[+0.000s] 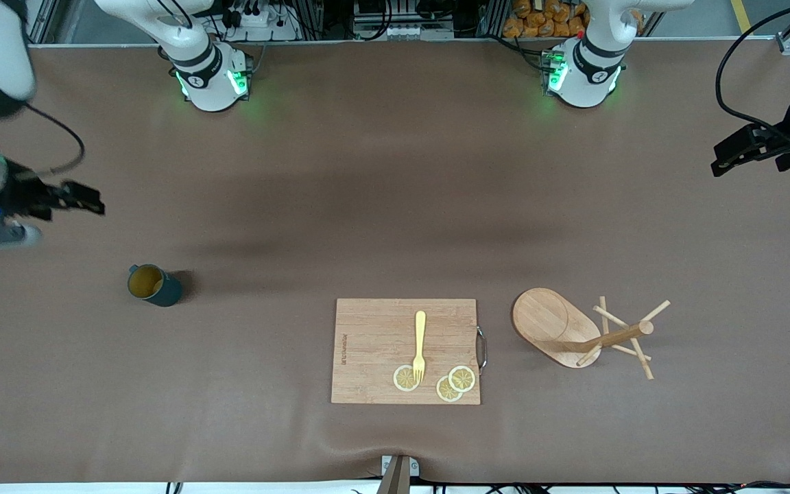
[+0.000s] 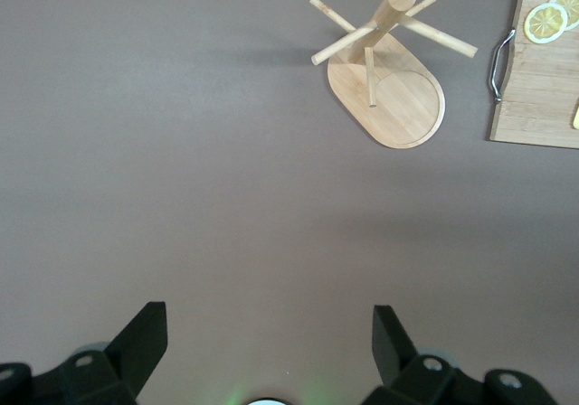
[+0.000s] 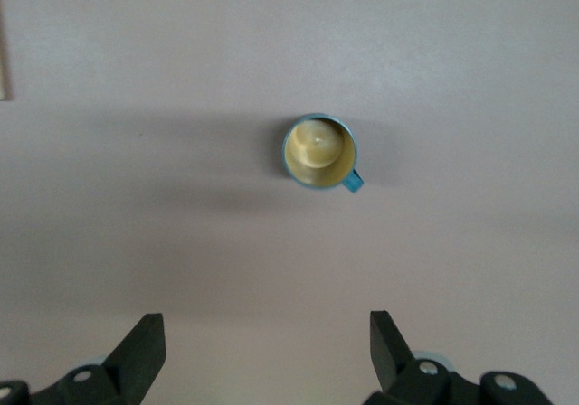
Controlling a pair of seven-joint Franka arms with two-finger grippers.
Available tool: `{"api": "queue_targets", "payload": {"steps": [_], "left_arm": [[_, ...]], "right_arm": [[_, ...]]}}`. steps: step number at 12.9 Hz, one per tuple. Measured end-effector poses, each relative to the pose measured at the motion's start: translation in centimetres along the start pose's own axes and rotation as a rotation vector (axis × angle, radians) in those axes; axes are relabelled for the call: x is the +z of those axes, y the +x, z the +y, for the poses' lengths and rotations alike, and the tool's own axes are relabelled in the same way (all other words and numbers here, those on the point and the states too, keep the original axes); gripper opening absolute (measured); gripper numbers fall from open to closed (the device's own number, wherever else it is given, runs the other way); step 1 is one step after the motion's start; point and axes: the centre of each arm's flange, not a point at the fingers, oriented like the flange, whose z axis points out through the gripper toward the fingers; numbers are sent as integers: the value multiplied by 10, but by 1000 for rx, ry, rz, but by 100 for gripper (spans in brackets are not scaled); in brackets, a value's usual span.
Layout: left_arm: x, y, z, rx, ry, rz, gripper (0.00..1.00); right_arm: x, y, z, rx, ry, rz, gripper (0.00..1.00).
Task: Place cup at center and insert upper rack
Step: 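Reach the right gripper down to the teal mug and grasp it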
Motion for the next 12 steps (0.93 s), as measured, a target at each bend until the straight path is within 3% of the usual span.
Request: {"api": "queue_targets", "payload": {"steps": [5,8,12], "left_arm": [[1,1,0,-1,0,-1,100],[1,1,0,-1,0,2,100],[1,3,0,0,-1,10,100]], "right_arm": [[98,55,1,-4,-17,-19,100],[142,64,4,-1,-27,20,100],[169,66,6,0,-31,25,100]]}}
